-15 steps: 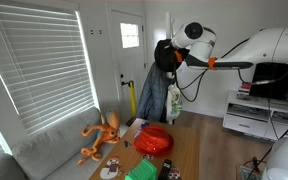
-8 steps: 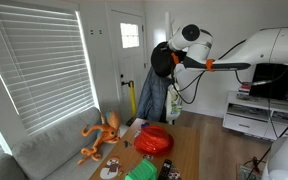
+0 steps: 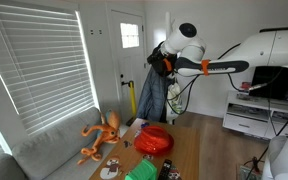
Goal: Put the hats on the coat rack
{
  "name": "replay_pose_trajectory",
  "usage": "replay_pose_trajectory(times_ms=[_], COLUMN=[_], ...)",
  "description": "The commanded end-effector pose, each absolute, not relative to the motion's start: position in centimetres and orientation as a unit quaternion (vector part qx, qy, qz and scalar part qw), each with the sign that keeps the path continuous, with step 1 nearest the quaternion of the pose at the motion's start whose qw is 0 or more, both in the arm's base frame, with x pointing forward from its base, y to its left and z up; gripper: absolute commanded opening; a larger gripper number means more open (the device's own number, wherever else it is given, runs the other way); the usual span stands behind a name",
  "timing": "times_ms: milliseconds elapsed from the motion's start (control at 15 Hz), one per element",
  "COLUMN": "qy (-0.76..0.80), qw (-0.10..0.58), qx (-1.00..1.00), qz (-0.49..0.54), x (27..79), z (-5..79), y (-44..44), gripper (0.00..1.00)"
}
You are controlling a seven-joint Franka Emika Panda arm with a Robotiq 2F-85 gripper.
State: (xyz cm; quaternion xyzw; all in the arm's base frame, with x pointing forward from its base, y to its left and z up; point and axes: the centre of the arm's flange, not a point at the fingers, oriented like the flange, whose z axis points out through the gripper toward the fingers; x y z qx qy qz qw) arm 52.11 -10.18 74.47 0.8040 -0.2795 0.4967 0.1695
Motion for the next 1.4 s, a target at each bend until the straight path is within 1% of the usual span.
replay_pose_trajectory(times_ms=[0,533,733,933,1067,1133,1200,1333], qy=[-0.261,-0.151,-0.106,-0.05,-0.013,0.002,-0.029,-0.027], qw=[0.098,-0.049,-0.088,-0.088,-0.072,-0.06,-0.074,-0.073], qx=[0.851,0.927,0.948,0.971,0.98,0.983,0.978,0.979], qz=[0.445,0.341,0.288,0.218,0.183,0.176,0.192,0.188], x=[51.6,51.2,51.0,50.5,50.0,49.9,50.8,50.8], z=[72.5,65.0,62.3,59.6,57.9,57.3,58.2,57.8], y=[-9.5,-9.3,-9.1,-9.2,-9.3,-9.5,-8.9,-9.0], gripper=[1.0,1.0,1.0,1.0,1.0,1.0,1.0,1.0])
